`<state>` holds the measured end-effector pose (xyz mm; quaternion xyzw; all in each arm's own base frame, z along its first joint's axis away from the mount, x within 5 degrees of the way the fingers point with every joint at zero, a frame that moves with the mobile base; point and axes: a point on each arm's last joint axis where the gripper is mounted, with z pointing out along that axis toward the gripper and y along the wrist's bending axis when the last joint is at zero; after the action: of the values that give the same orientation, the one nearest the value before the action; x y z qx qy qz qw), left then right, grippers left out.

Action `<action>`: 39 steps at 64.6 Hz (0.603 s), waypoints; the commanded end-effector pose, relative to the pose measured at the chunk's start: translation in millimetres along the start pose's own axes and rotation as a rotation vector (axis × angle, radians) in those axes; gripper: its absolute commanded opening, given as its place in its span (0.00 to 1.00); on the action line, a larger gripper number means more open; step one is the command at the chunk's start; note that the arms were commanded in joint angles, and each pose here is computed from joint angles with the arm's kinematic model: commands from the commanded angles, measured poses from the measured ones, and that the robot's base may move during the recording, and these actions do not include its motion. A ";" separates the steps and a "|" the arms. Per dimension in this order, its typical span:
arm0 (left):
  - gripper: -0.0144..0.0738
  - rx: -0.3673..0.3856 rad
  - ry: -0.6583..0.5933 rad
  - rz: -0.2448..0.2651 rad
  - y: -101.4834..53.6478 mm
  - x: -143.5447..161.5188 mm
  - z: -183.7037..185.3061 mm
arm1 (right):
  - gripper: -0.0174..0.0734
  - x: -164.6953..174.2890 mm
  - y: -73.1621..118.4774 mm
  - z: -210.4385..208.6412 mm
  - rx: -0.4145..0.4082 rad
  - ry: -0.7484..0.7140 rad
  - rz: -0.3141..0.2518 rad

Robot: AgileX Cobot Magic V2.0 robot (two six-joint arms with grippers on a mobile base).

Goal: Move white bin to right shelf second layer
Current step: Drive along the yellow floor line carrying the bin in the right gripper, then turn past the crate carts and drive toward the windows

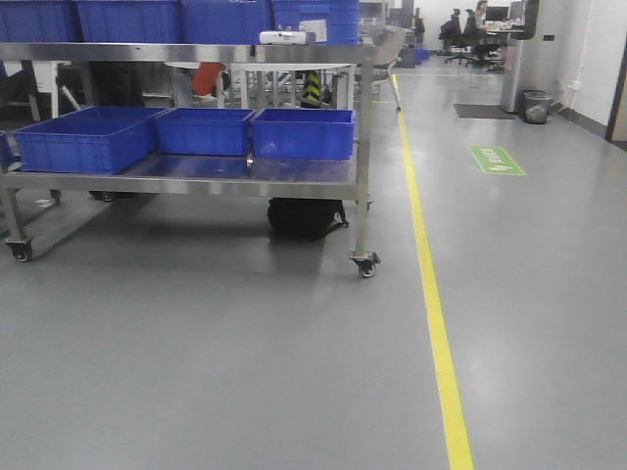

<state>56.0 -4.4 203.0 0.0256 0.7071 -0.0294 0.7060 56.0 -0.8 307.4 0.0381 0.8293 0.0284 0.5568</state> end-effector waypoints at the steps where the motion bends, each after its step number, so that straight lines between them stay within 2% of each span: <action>1: 0.26 0.003 -0.058 -0.011 0.0 4.4 0.2 | 0.25 -16.5 1.6 -4.4 -0.009 -0.121 -0.003; 39: 0.26 0.003 -0.058 -0.011 0.0 4.4 0.2 | 0.25 -16.5 1.6 -4.4 -0.009 -0.121 -0.003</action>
<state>56.0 -4.4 203.0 0.0256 0.7071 -0.0294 0.7060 56.0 -0.8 307.4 0.0381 0.8293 0.0284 0.5568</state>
